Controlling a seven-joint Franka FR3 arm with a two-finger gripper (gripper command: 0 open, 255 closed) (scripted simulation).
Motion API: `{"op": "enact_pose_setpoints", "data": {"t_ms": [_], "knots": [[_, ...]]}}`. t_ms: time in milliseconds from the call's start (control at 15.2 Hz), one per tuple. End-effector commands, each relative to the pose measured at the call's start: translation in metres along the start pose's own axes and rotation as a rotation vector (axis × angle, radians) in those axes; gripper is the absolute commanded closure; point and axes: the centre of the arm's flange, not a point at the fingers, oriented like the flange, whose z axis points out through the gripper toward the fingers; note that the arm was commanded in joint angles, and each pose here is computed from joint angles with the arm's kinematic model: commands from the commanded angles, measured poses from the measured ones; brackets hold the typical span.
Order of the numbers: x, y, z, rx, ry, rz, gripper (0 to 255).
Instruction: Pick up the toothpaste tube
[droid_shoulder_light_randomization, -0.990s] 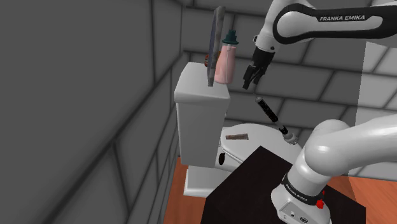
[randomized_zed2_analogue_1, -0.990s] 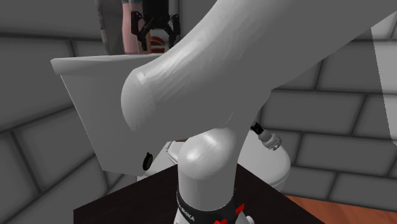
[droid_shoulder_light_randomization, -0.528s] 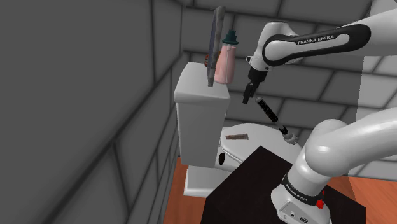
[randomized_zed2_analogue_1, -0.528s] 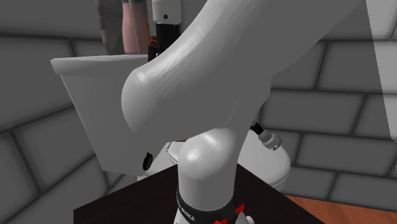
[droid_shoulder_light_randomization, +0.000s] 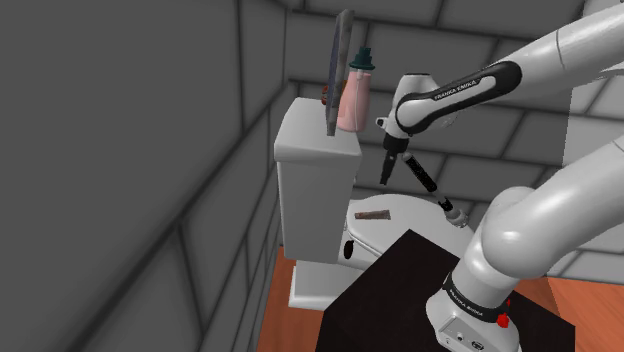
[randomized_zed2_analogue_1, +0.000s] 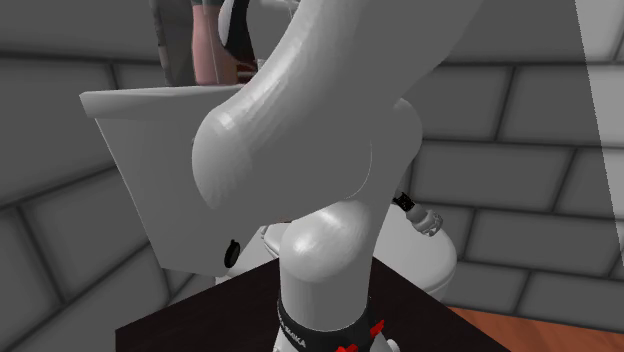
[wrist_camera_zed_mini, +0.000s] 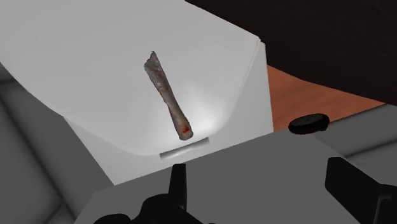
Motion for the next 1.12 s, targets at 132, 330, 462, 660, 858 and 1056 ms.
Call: {"op": "enact_pose_setpoints", "data": {"t_ms": [132, 330, 462, 660, 858, 1056], "knots": [[0.001, 0.024, 0.048, 0.015, -0.030, -0.107, 0], [0.004, 0.041, 0.085, 0.028, -0.053, -0.185, 0], [0.005, 0.051, 0.109, 0.036, -0.068, -0.237, 0], [0.008, 0.066, 0.147, 0.049, -0.090, -0.315, 0], [0.012, 0.080, 0.184, 0.062, -0.113, -0.393, 0], [0.012, 0.082, 0.199, 0.063, -0.115, -0.401, 0]]}}
